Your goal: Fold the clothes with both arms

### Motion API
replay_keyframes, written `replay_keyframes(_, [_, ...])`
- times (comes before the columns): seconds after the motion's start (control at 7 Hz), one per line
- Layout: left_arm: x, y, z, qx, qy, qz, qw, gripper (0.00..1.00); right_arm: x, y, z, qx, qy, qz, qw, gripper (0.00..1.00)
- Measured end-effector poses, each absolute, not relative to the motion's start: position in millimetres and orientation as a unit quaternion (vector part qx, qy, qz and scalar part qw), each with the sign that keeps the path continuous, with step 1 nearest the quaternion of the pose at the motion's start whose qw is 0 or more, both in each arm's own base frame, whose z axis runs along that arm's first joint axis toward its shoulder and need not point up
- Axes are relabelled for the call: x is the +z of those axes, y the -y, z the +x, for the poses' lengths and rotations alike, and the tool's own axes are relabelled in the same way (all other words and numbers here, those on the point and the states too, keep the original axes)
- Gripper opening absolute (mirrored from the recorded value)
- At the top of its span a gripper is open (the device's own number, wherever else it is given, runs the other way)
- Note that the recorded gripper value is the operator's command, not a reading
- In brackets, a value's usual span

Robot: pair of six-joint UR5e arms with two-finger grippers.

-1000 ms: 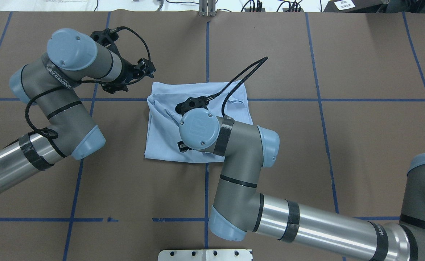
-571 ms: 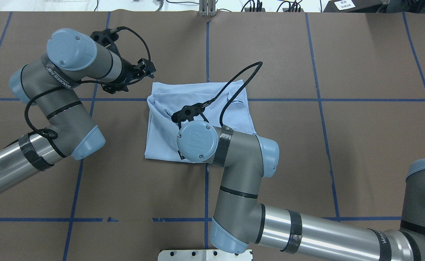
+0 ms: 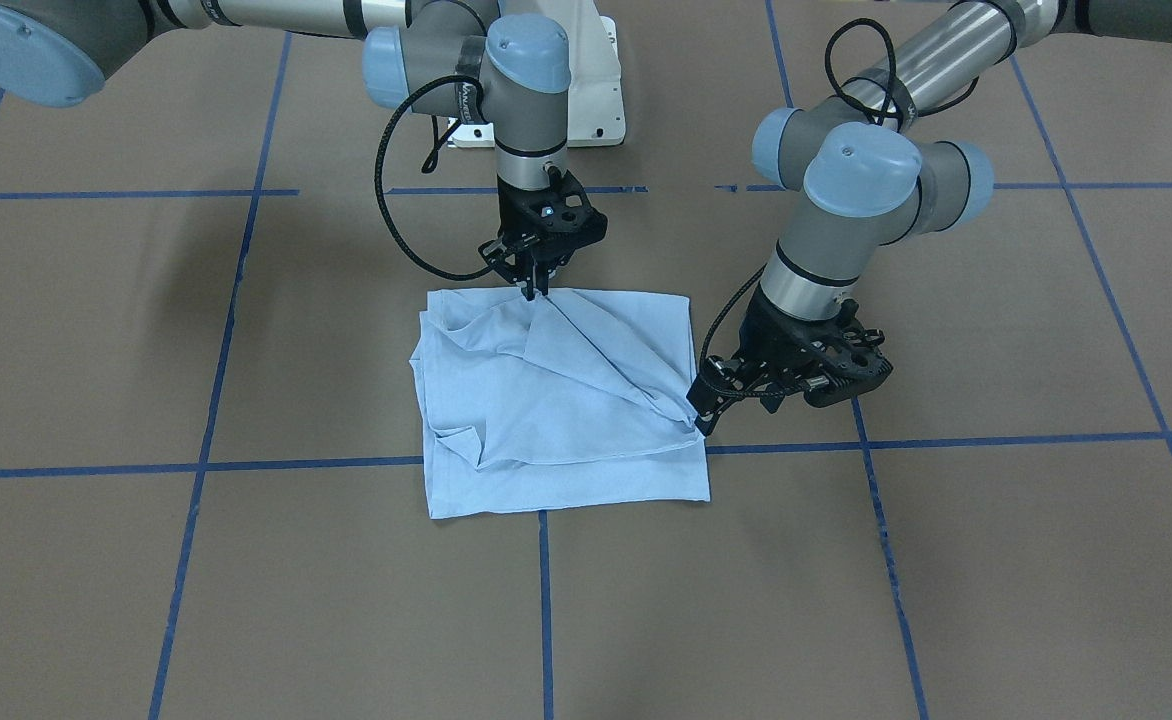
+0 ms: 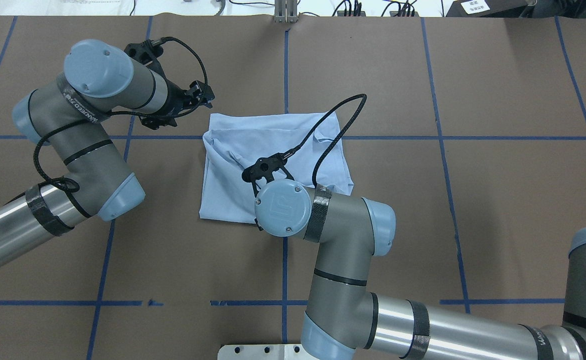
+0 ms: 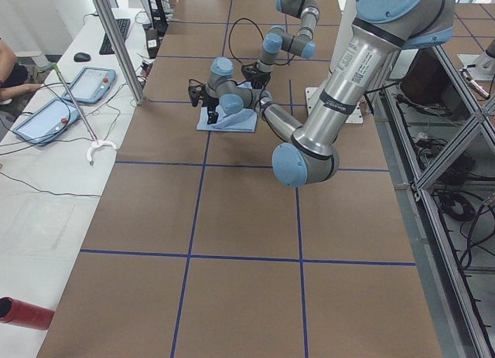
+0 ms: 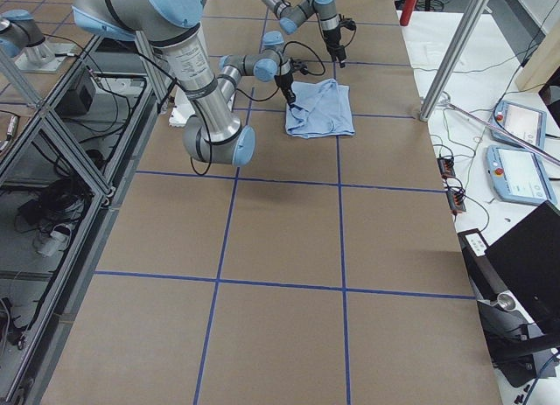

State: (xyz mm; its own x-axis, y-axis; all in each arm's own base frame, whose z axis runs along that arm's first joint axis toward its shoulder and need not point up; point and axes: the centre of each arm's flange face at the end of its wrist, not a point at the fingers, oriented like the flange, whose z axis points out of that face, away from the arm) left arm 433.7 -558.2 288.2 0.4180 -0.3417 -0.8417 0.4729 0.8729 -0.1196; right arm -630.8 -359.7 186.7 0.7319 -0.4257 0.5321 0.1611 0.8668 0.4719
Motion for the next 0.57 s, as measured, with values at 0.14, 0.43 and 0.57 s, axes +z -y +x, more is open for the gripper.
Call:
replay_keyframes(0.14, [288.1,558.2,433.7,-0.243,-0.482,0.068,0.839,1.0,184.1,358.8,-631.0,-0.163,0.33,0.203,0.907,0.36])
replay_keyframes(0.43, [288.1,558.2,433.7,-0.243,-0.482,0.068,0.839,1.0,182.0,359.0,-631.8,-0.163,0.33,0.205,0.907,0.34])
replay_keyframes(0.57, [288.4,558.1,434.1,-0.242,-0.482,0.068,0.839,1.0,183.8,360.1,-632.5,-0.162,0.326,0.207,0.908,0.29])
